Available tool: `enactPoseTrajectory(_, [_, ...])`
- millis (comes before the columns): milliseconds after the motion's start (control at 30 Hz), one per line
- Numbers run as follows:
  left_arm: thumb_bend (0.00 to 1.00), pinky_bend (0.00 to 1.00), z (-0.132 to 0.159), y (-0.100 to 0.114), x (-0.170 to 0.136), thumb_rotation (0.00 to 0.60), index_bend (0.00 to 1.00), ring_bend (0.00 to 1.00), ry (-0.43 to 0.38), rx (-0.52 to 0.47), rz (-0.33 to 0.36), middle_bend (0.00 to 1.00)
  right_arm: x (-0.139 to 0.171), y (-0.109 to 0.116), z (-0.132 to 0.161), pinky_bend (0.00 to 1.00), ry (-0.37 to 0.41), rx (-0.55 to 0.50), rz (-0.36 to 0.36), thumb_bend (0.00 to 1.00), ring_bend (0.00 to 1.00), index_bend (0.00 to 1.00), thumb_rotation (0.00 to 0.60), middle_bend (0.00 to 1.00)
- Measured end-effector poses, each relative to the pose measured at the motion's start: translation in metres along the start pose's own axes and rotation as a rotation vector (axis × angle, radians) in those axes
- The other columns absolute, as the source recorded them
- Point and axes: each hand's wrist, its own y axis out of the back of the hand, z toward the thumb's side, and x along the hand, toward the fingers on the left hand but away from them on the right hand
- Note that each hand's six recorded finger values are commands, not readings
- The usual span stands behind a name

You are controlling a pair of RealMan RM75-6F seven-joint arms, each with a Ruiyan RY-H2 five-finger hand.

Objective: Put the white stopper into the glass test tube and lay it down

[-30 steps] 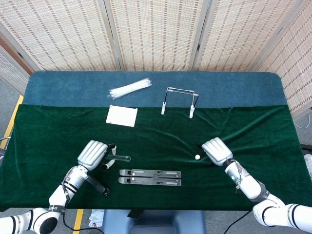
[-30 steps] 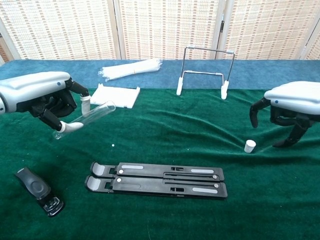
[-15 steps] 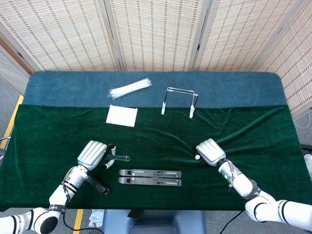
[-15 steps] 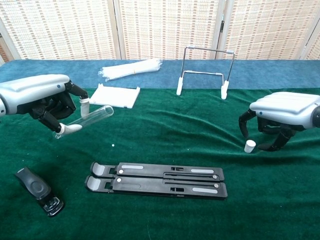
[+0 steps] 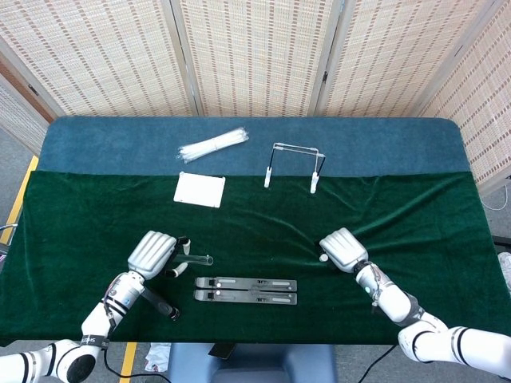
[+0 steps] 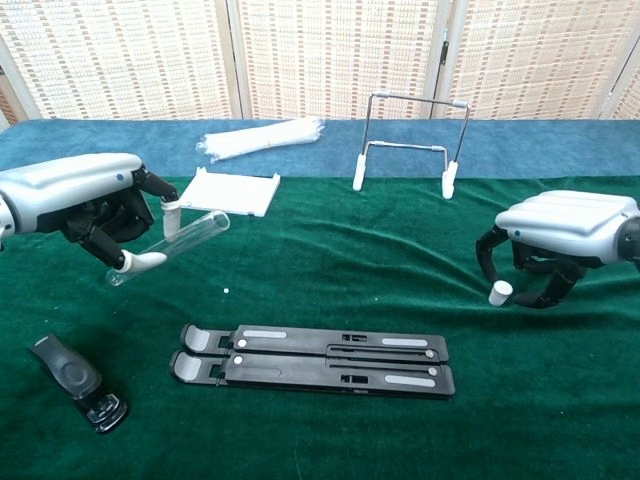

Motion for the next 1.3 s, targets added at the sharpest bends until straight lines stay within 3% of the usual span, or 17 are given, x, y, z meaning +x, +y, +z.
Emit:
enactPoseTrajectory(633, [0.44, 0.8, -0.003, 0.0, 0.001, 0.6, 0.67, 0.8, 0.006, -0.001, -0.003, 0.89, -0.008, -0.001, 0.002, 1.0, -0.006, 0.008, 0.009, 0.42, 1.0, 0.51, 0.6, 0.97])
enactPoseTrajectory(933, [0.44, 0.8, -0.005, 0.0, 0.004, 0.6, 0.67, 0.8, 0.013, -0.027, -0.004, 0.89, -0.011, 0.004, 0.005, 1.0, -0.01, -0.02, 0.001, 0.57, 1.0, 0.65, 0.6, 0.99])
enactPoseTrajectory(1133, [0.45, 0.8, 0.001, 0.003, 0.009, 0.6, 0.67, 0.8, 0.0, -0.105, -0.012, 0.89, 0.0, 0.033, 0.009, 1.0, 0.015, -0.125, -0.053, 0.61, 1.0, 0.67, 0.6, 0.99])
enactPoseTrajectory(1300, [0.46, 0.8, 0.017, 0.007, 0.018, 0.6, 0.67, 0.8, -0.03, -0.194, -0.018, 0.89, 0.018, 0.076, 0.018, 1.0, 0.071, -0.224, -0.127, 0.62, 1.0, 0.68, 0.6, 1.0])
